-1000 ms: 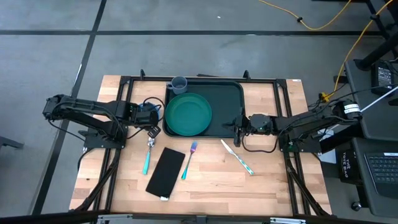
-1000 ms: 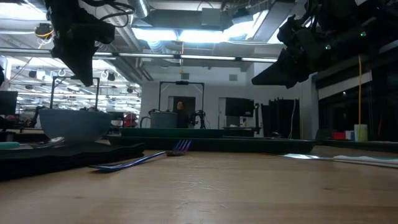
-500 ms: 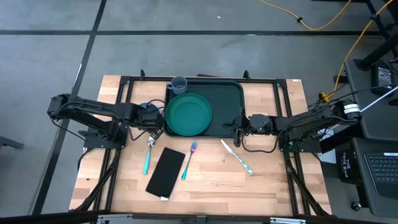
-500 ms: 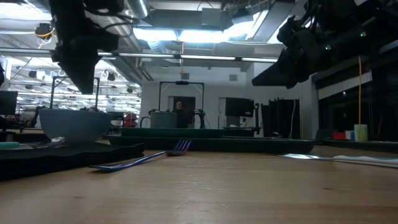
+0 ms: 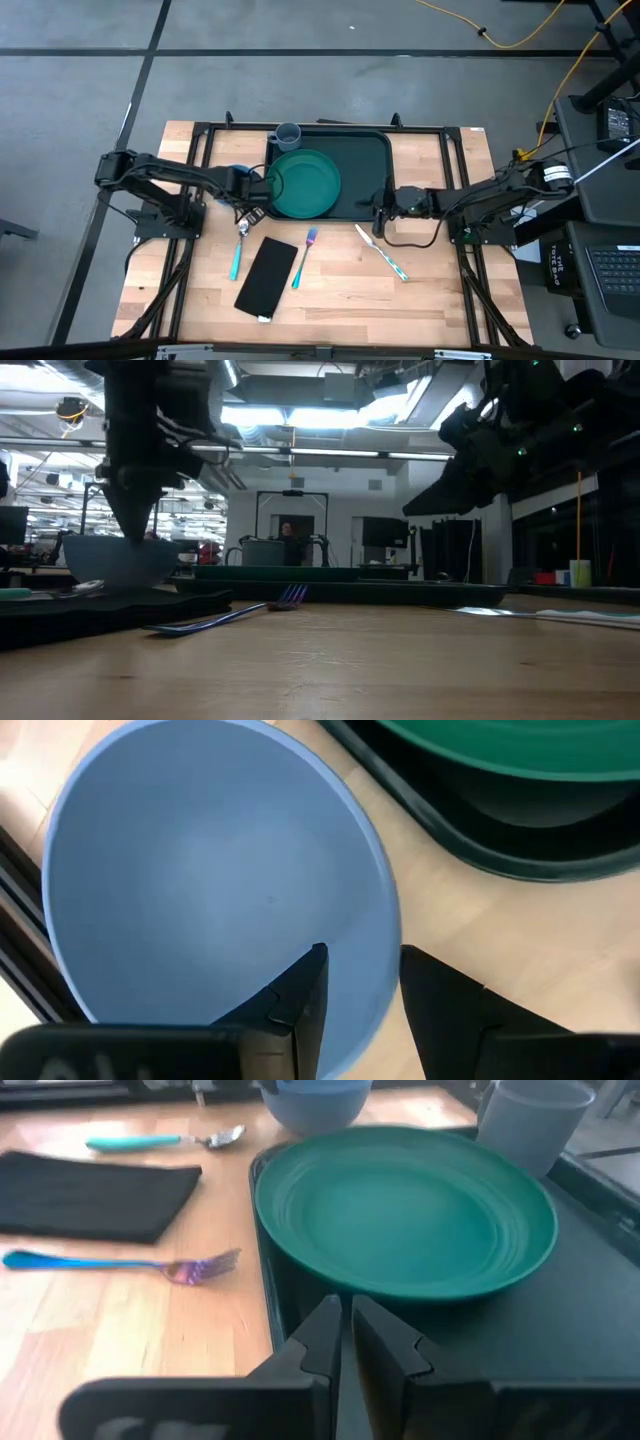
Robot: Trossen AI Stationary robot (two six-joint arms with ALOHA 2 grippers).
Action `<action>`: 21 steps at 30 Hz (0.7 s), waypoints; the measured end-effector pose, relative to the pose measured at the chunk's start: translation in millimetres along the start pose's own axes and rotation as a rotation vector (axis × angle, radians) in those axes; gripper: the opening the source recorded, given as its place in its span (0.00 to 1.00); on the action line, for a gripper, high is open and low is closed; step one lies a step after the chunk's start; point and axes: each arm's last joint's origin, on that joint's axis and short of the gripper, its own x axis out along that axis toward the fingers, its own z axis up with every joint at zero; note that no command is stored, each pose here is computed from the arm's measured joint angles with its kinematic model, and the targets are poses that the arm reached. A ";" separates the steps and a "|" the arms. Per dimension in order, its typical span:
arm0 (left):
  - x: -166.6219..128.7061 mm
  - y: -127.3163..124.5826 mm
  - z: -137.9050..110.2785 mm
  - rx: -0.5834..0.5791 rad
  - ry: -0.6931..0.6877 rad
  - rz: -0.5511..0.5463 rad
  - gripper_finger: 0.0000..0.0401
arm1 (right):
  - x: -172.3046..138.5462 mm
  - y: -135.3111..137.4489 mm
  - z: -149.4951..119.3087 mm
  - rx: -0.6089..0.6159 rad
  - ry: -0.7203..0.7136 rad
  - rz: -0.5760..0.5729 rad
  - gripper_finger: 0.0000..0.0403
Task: Set up tray
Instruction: Put the blue bowl on the green plate
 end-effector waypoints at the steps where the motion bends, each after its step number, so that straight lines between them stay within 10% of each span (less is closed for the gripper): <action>1: 1.6 0.3 1.2 0.001 0.006 0.003 0.30 | 1.4 -0.2 -1.4 -0.002 0.007 -0.002 0.09; 21: 7.2 -0.9 3.3 0.108 0.070 -0.035 0.19 | 7.8 -4.2 -4.5 0.008 0.005 -0.021 0.09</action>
